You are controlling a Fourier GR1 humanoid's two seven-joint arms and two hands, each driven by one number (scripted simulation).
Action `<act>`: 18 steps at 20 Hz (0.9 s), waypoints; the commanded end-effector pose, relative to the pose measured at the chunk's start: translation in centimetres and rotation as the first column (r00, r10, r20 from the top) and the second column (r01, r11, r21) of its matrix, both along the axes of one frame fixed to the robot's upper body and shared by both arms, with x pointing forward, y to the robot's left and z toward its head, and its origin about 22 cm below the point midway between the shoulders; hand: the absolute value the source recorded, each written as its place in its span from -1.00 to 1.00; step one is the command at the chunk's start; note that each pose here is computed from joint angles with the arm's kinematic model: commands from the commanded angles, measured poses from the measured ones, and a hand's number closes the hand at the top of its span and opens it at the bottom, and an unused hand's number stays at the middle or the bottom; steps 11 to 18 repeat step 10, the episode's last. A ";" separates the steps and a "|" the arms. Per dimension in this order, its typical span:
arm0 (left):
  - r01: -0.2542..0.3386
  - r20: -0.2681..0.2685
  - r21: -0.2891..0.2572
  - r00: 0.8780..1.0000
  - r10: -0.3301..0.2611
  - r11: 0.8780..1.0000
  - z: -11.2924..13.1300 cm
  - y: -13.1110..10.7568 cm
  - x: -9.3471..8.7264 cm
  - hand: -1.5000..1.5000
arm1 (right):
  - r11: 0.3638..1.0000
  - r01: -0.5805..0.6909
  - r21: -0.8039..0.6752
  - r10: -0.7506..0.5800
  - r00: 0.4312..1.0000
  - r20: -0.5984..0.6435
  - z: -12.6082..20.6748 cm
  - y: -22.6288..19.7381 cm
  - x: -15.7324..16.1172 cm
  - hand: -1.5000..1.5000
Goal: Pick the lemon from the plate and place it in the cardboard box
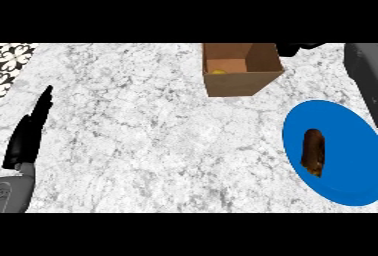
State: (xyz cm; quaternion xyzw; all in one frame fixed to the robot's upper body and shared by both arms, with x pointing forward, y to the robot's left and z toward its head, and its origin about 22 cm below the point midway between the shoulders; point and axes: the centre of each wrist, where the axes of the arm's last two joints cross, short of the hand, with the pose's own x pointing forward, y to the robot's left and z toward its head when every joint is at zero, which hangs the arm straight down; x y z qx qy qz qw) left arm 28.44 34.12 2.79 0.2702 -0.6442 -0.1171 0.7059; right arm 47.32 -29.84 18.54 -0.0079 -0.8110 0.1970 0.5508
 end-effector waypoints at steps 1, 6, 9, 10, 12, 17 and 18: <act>0.022 0.007 -0.006 1.000 -0.022 1.000 0.2 -0.3 0.0 0.00 | 0.998 0.059 -0.004 -0.059 0.998 0.005 2.0 -5.0 -1.2 -1.00; 0.010 0.002 0.004 1.000 -0.010 1.000 -0.1 -1.1 0.6 0.00 | 0.998 0.033 -0.051 -0.033 0.999 0.003 1.9 -9.9 -3.3 -1.00; 0.031 0.004 0.000 1.000 -0.031 1.000 0.0 -1.7 0.7 0.00 | 0.995 0.023 -0.094 -0.023 1.000 -0.003 0.7 -11.4 -4.2 -1.00; 0.030 0.010 0.007 0.999 -0.031 1.000 0.6 -1.9 0.8 0.00 | 0.994 0.012 -0.109 -0.014 1.000 -0.020 1.0 -12.1 -4.5 -1.00; 0.030 0.010 0.007 0.999 -0.031 1.000 0.6 -1.9 0.8 0.00 | 0.994 0.012 -0.109 -0.014 1.000 -0.020 1.0 -12.1 -4.5 -1.00; 0.030 0.010 0.007 0.999 -0.031 1.000 0.6 -1.9 0.8 0.00 | 0.994 0.012 -0.109 -0.014 1.000 -0.020 1.0 -12.1 -4.5 -1.00; 0.030 0.010 0.007 0.999 -0.031 1.000 0.6 -1.9 0.8 0.00 | 0.994 0.012 -0.109 -0.014 1.000 -0.020 1.0 -12.1 -4.5 -1.00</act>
